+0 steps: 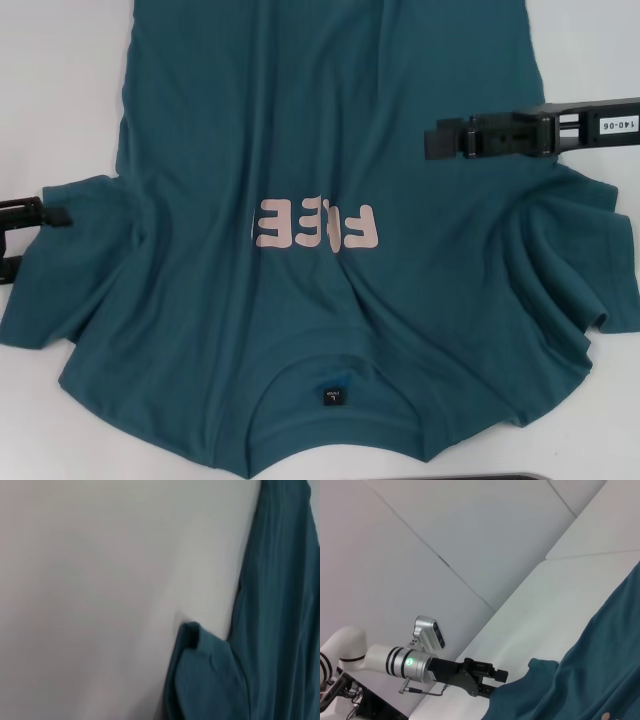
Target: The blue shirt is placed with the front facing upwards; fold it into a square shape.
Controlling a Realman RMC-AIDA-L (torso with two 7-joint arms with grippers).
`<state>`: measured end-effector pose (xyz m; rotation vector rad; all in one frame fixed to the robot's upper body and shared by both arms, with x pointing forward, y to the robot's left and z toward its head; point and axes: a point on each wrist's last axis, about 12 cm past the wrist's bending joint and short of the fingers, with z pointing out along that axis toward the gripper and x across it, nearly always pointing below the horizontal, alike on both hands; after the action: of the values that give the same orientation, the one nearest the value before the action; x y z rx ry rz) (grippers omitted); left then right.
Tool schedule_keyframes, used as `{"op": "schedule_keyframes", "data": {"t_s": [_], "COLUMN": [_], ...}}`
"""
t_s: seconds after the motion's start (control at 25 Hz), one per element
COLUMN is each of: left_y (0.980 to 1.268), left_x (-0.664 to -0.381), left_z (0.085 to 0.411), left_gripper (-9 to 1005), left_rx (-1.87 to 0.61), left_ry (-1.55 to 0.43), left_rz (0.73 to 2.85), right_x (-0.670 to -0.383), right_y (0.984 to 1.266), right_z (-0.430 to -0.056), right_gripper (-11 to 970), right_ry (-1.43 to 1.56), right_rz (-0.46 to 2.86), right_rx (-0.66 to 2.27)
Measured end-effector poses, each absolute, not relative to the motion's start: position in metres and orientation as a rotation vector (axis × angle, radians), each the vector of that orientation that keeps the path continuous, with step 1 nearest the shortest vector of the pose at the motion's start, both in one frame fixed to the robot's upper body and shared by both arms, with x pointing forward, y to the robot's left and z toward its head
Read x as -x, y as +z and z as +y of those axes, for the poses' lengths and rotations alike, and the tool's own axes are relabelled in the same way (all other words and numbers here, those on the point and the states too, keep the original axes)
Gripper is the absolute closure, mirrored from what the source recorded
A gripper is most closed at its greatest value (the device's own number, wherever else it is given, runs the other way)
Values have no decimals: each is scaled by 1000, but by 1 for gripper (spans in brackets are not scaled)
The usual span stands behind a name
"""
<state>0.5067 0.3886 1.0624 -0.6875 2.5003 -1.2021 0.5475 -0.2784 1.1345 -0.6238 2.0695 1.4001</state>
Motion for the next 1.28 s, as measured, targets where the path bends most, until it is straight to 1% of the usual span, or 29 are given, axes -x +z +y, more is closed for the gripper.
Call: {"op": "schedule_keyframes", "data": {"t_s": [0.16, 0.36, 0.84, 1.04, 1.28], "left_y": [1064, 1064, 1066, 1074, 1082], "left_x": [-507, -507, -507, -514, -522], "left_z": [388, 387, 388, 396, 406], "left_gripper": [322, 557, 791, 973, 978], "left_rx": [682, 678, 661, 647, 662], "left_ry": [-1205, -1212, -1196, -1146, -1099], "left_rz": [2498, 2503, 2507, 2484, 2447], "right_x": [-547, -547, -545, -545, -545], "right_y": [1134, 1134, 1133, 1133, 1133], "right_z": [-281, -282, -282, -282, -282], "right_gripper": [53, 54, 55, 56, 56], "right_ry": [1400, 1396, 1404, 1404, 1405], "right_rz": [2068, 2069, 2072, 2072, 2072], "right_rx": [610, 608, 605, 603, 603]}}
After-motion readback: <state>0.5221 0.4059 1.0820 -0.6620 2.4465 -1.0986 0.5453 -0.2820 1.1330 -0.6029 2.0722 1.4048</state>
